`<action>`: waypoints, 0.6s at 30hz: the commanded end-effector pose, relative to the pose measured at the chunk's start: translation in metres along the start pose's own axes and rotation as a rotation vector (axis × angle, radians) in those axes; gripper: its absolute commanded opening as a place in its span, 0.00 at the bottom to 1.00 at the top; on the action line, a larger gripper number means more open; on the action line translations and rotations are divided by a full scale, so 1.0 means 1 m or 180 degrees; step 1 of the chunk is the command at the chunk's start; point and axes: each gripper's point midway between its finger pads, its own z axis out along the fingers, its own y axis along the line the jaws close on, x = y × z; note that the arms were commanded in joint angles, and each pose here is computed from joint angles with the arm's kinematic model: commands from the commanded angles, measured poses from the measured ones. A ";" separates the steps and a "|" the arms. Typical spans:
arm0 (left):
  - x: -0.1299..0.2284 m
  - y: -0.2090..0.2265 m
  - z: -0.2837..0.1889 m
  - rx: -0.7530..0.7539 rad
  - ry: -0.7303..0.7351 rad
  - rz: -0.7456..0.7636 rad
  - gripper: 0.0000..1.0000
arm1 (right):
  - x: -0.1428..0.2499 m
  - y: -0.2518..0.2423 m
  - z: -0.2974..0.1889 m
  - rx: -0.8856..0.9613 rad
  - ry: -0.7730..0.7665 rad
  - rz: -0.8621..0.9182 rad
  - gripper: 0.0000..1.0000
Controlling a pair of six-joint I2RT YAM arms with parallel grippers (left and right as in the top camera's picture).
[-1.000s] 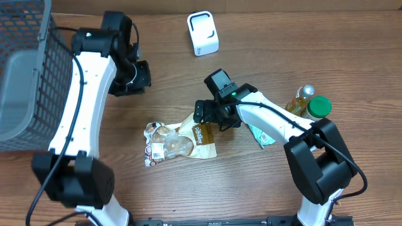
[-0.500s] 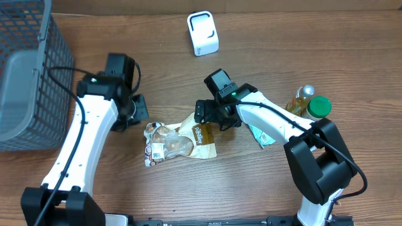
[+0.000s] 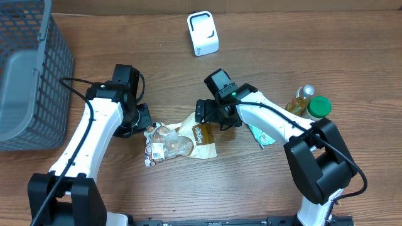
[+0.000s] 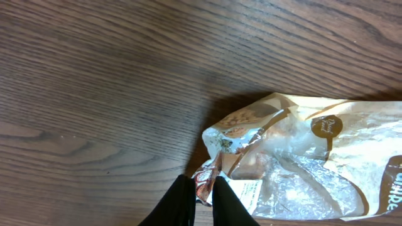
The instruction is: Scan the item barcode
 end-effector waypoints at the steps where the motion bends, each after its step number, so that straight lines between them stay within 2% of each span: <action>1: 0.002 -0.005 0.001 0.0059 0.0031 -0.0020 0.12 | 0.000 -0.001 0.000 0.0033 -0.0023 -0.0035 1.00; 6: 0.009 -0.017 0.002 0.0285 0.0142 0.0117 0.08 | 0.000 -0.001 0.000 0.0033 -0.0023 -0.0034 1.00; 15: 0.022 -0.010 0.017 0.0199 0.0287 0.0116 0.06 | 0.000 -0.002 0.000 0.0034 -0.0021 -0.0034 1.00; 18: 0.030 -0.015 0.022 0.0327 0.0388 0.0158 0.07 | 0.000 -0.001 0.000 0.0026 -0.0029 -0.0036 1.00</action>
